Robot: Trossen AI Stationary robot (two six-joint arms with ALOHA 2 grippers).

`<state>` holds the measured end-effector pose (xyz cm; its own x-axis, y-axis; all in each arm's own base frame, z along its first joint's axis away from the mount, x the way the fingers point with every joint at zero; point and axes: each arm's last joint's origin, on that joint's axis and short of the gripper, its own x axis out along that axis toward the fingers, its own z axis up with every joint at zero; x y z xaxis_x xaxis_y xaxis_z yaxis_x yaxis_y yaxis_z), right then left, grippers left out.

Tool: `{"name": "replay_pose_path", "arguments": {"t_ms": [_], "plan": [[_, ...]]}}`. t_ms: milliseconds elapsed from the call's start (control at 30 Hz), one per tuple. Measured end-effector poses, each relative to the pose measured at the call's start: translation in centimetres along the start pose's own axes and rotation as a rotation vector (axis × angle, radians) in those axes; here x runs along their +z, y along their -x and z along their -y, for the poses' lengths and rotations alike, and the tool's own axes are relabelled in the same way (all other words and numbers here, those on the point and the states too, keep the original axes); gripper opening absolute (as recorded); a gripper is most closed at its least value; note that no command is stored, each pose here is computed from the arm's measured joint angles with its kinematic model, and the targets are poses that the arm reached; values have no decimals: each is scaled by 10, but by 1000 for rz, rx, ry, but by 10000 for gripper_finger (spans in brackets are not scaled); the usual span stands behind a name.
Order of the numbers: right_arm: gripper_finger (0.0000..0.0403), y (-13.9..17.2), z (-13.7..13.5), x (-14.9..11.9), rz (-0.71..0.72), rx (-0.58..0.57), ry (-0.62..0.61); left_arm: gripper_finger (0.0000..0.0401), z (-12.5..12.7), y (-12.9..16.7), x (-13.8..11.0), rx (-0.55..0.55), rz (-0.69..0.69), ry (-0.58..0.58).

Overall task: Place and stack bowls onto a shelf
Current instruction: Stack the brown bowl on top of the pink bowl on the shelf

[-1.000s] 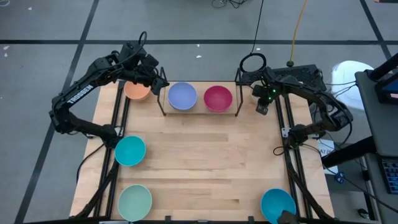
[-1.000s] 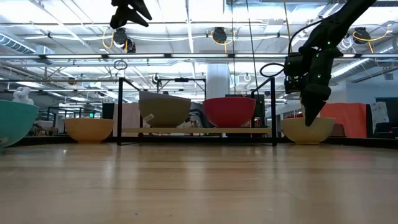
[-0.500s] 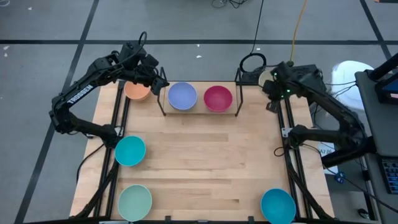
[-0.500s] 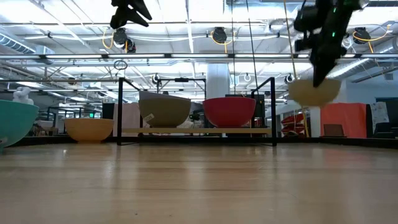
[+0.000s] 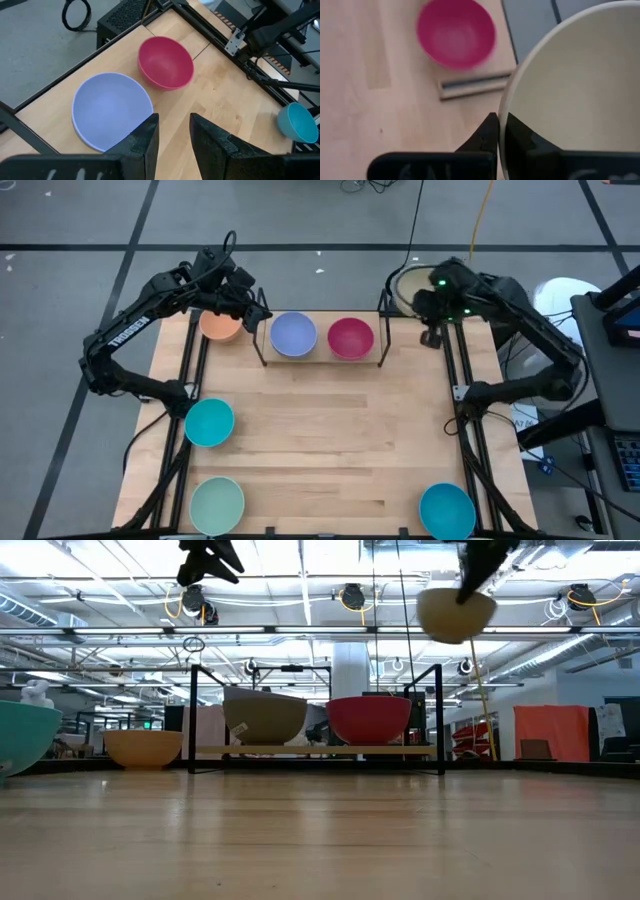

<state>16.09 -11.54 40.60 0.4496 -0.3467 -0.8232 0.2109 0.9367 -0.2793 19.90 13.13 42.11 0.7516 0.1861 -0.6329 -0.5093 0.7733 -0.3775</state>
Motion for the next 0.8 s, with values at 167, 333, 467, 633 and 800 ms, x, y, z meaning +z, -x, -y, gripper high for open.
{"name": "replay_pose_path", "arguments": {"t_ms": [167, 333, 467, 633, 800], "plan": [[0, -21, -14, 34, 5, 73, 126, 113, 0, 0, 0, 1, 0, 6], [0, -51, -30, 59, -8, 130, 238, 113, 0, 0, 0, 1, 0, 29], [0, -76, -42, 71, -39, 169, 298, 113, 0, 0, 0, 1, -2, 33], [0, -104, -52, 80, -96, 209, 348, 113, -1, 0, -3, 10, -31, 41], [0, -126, -55, 85, -105, 278, 344, 113, -2, 0, -7, 20, -67, 52]]}}
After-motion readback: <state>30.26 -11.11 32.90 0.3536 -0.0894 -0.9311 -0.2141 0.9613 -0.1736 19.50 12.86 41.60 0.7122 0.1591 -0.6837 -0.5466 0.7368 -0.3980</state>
